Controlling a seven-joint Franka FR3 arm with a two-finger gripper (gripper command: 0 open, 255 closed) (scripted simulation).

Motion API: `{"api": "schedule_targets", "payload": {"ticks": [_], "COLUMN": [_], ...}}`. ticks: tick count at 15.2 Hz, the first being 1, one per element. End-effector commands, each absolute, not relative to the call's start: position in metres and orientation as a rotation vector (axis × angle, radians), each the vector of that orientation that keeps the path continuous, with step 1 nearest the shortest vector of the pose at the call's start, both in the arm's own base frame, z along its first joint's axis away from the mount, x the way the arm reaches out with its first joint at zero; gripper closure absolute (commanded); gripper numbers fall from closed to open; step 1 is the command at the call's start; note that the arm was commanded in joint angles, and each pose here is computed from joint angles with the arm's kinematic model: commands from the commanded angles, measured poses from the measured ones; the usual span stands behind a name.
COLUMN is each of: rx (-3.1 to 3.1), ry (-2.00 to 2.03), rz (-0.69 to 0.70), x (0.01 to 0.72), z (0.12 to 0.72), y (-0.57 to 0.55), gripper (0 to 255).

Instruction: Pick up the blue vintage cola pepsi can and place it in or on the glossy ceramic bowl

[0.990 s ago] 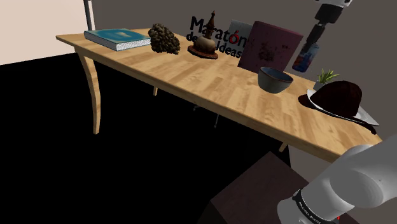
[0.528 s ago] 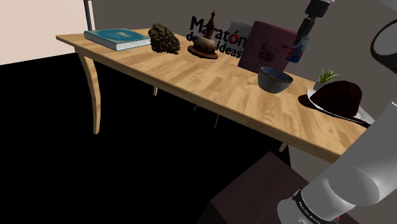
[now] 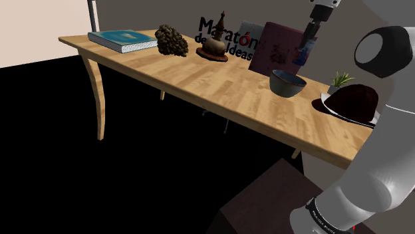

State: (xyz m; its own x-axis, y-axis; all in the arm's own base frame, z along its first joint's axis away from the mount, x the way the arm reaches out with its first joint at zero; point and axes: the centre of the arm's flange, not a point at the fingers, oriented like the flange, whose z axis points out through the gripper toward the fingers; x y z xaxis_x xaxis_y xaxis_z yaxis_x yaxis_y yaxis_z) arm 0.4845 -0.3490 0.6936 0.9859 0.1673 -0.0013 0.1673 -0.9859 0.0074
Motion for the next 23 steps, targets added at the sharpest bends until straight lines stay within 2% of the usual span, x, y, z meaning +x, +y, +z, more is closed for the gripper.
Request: {"api": "schedule_targets", "payload": {"ticks": [1,13,21,22,23], "rx": [3.122,3.122,3.122,3.122,3.122], "ry": [0.264,0.264,0.264,0.264,0.264], "rz": [0.000,0.000,0.000,0.000,0.000], "x": [0.484,0.484,0.484,0.484,0.484], "z": [0.682,0.620,0.620,0.620,0.620], "y": [-0.348,-0.348,-0.348,-0.348,-0.348], "gripper": [255,255,255,0,0]}}
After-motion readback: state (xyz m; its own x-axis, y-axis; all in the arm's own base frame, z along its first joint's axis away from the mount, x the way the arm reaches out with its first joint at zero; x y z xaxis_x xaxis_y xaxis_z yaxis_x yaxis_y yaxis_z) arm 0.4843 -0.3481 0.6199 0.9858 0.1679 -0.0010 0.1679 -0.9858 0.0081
